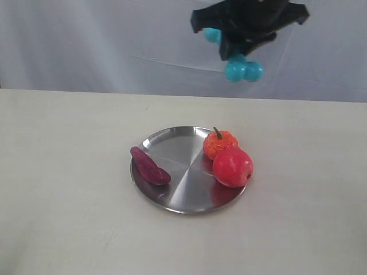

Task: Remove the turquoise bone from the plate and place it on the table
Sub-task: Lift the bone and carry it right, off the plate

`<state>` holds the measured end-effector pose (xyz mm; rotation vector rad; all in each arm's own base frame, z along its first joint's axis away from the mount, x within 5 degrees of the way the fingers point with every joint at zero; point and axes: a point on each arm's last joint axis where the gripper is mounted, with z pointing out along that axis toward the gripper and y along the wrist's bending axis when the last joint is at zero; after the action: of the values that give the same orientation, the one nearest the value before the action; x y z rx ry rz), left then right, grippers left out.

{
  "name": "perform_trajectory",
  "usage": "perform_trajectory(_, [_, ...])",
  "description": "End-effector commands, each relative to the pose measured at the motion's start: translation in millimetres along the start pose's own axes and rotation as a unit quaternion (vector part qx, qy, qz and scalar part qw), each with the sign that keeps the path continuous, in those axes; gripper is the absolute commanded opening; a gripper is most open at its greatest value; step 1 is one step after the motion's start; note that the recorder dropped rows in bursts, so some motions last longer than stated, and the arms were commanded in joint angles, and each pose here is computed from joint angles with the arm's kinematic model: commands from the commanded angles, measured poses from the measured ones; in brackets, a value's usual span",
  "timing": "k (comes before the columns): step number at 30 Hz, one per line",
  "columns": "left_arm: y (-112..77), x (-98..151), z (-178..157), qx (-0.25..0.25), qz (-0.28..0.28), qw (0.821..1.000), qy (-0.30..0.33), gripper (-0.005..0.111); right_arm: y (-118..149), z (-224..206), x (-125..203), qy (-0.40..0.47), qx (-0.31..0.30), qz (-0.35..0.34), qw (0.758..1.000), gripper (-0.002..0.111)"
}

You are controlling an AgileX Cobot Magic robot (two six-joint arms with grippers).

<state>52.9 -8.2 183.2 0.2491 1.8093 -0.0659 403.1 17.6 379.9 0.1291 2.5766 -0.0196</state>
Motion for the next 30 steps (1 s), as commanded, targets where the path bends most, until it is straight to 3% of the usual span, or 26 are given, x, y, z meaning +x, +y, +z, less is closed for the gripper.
perform_trajectory(1, [-0.2,0.9,0.3,0.001,0.001,1.000,0.000,0.000,-43.3,-20.3,25.3,0.013,0.057,0.030,0.998,-0.001])
perform_trajectory(7, [-0.2,0.9,0.3,0.001,0.001,1.000,0.000,0.000,-86.6,-34.7,65.8,0.045,0.105,0.076,0.990,-0.001])
perform_trajectory(12, [-0.2,0.9,0.3,0.001,0.001,1.000,0.000,0.000,-104.9,-14.9,95.0,0.083,0.118,0.108,0.984,-0.001])
perform_trajectory(20, [-0.2,0.9,0.3,0.001,0.001,1.000,0.000,0.000,-103.4,47.2,118.2,0.091,0.074,0.131,0.984,-0.001])
perform_trajectory(30, [-0.2,0.9,0.3,0.001,0.001,1.000,0.000,0.000,-107.0,113.2,122.5,0.113,0.069,0.124,0.983,-0.001])
